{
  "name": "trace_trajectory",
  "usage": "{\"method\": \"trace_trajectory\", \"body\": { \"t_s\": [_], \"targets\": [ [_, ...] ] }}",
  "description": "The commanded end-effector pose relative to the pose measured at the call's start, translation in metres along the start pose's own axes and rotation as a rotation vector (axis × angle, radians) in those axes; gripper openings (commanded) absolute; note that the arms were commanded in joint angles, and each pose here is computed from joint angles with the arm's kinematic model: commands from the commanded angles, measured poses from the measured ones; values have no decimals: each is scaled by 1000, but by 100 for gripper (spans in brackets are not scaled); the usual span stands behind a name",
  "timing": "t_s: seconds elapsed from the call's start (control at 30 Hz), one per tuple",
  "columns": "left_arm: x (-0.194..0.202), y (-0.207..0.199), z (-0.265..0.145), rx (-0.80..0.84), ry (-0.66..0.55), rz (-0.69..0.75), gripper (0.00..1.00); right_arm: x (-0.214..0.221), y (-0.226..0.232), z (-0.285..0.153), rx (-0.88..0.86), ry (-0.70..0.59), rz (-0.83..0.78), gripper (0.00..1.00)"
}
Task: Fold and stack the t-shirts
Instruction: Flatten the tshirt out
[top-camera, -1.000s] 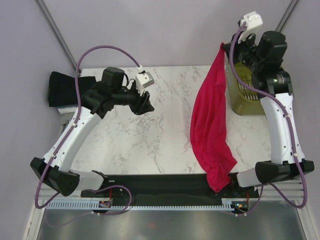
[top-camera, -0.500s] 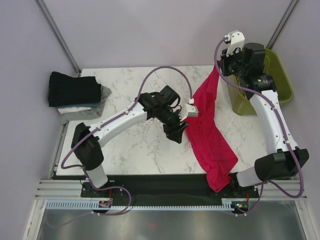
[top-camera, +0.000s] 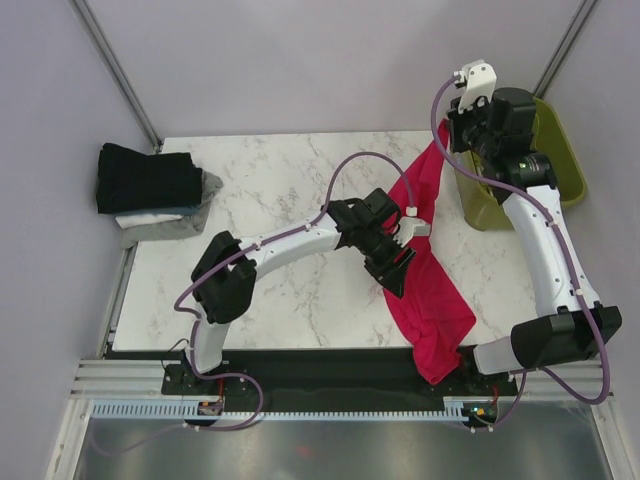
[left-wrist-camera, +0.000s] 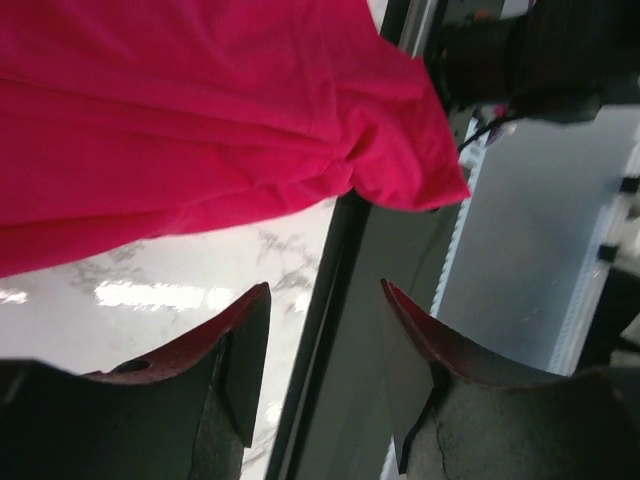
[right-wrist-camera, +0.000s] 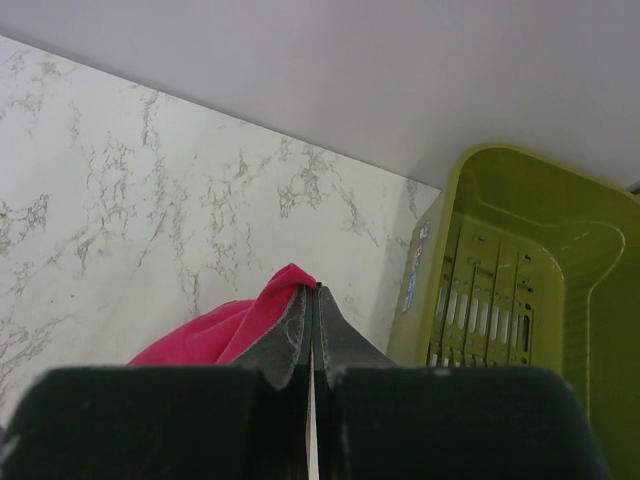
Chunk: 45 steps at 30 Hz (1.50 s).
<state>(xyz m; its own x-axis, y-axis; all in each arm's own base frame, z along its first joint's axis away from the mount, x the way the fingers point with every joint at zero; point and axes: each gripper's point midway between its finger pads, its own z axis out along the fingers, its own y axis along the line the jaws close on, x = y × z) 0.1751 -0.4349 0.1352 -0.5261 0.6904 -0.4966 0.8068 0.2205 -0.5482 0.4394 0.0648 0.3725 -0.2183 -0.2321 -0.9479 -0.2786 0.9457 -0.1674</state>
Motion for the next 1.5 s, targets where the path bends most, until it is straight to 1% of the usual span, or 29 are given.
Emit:
{"method": "trace_trajectory", "body": {
  "t_s": [0.0, 0.03, 0.07, 0.1, 0.13, 0.17, 0.2, 0.27, 0.3, 0.37, 0.47, 0.67, 0.9, 1.1, 1.23, 1.47],
  "targets": [
    [-30, -24, 16, 68, -96, -172, 55, -27, -7, -16, 35, -88, -11, 0],
    [-32, -27, 21, 72, -99, -192, 55, -26, -6, -16, 33, -85, -13, 0],
    [-40, -29, 27, 77, -134, -195, 55, -26, -7, -16, 33, -85, -16, 0],
    [-44, -31, 29, 74, -151, -236, 55, -26, -7, -15, 35, -83, -17, 0],
    [-46, -33, 34, 65, -161, -245, 55, -27, -7, -16, 35, -83, -20, 0],
    [-58, -30, 35, 53, -203, -247, 55, -27, -8, -16, 38, -83, -20, 0],
    [-58, -27, 45, 52, -194, -310, 55, -28, -8, -16, 38, -86, -20, 0],
    [-59, -29, 55, 58, -188, -323, 55, -28, -7, -17, 37, -86, -18, 0],
    [-57, -28, 62, 44, -181, -331, 55, -29, -8, -17, 38, -89, -21, 0],
    [-49, -37, 72, 49, -154, -331, 55, -30, -8, -19, 38, -90, -21, 0],
    [-44, -36, 77, 30, -144, -361, 55, -29, -7, -21, 36, -89, -21, 0],
    [-19, -30, 86, 5, -92, -429, 56, -28, -5, -25, 27, -93, -19, 0],
    [-1, -23, 87, -25, -65, -445, 56, -23, -2, -29, 24, -87, -16, 0],
    [-12, -20, 94, -13, -77, -402, 55, -22, -2, -31, 27, -91, -15, 0],
    [-21, -26, 90, 1, -94, -387, 54, -21, -4, -31, 34, -87, -24, 0],
    [-24, -24, 95, 12, -90, -379, 54, -19, -3, -29, 32, -84, -25, 0]
  ]
}}
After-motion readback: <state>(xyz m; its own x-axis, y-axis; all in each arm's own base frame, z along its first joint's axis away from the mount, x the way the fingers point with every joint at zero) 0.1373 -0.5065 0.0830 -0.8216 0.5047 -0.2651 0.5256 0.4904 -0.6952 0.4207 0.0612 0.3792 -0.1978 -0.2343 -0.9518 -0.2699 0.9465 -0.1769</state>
